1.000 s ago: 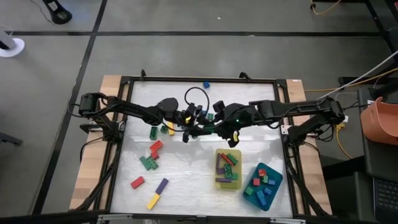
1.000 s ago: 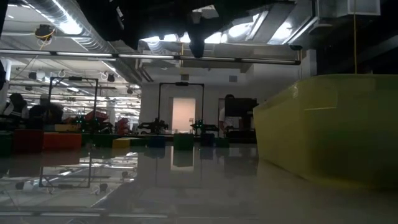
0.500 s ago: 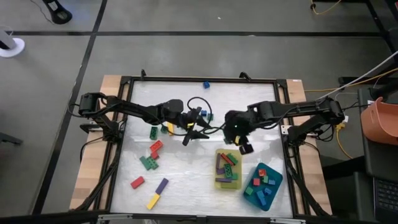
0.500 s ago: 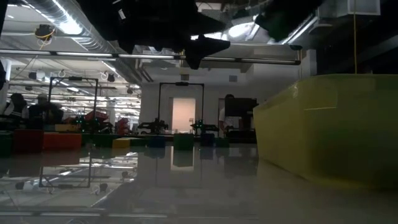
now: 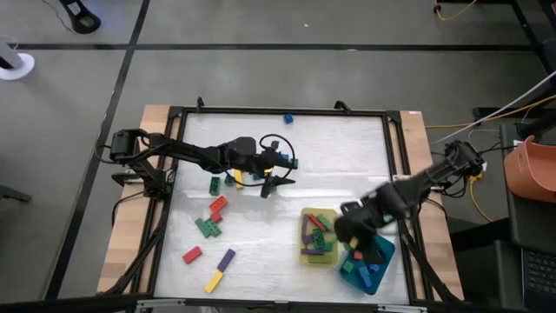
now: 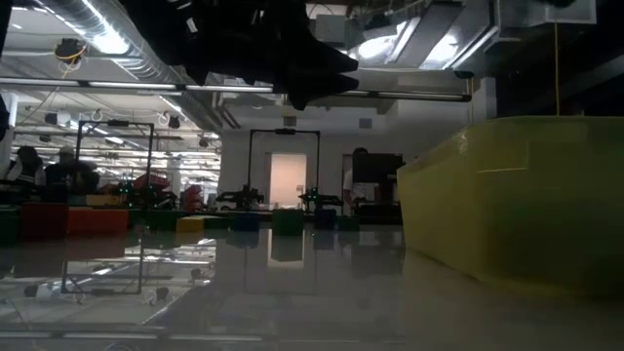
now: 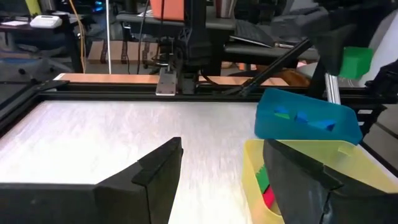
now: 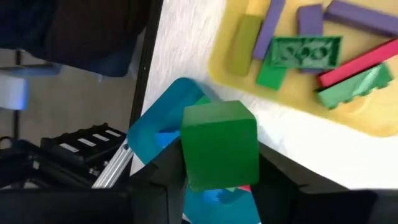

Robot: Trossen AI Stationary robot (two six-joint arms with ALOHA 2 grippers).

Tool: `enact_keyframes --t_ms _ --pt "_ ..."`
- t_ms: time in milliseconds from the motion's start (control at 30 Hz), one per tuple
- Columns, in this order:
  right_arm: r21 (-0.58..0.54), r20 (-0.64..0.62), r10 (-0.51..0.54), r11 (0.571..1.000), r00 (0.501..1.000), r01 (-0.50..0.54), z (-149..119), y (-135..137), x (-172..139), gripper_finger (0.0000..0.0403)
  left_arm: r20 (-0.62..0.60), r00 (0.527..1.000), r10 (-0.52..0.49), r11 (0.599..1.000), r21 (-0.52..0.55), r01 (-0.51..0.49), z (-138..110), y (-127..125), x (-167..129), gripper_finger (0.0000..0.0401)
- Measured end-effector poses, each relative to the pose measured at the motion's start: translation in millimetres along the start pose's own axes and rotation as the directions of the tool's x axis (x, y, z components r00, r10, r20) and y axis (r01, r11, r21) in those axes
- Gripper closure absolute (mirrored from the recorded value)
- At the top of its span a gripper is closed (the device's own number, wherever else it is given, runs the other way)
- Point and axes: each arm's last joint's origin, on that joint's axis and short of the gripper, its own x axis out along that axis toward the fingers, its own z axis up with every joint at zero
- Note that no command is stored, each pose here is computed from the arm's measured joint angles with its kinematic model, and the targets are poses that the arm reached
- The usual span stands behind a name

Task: Sort blocks by size
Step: Put the small green block into the blue bin

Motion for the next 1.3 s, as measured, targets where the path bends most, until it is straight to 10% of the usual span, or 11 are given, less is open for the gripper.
enact_keyframes --t_ms 567,1300 --pt "0.169 -0.136 -0.190 0.963 0.972 0.211 -34.2 82.7 74.9 0.0252 -0.008 0.996 0.094 0.994 -0.048 -0.094 -1.1 0.9 0.2 0.0187" --pt "0.167 -0.156 -0.346 0.914 0.925 0.370 -40.9 91.3 112.2 0.0251 -0.242 0.889 0.389 0.915 -0.009 -0.403 -41.7 52.3 -3.7 0.0187"
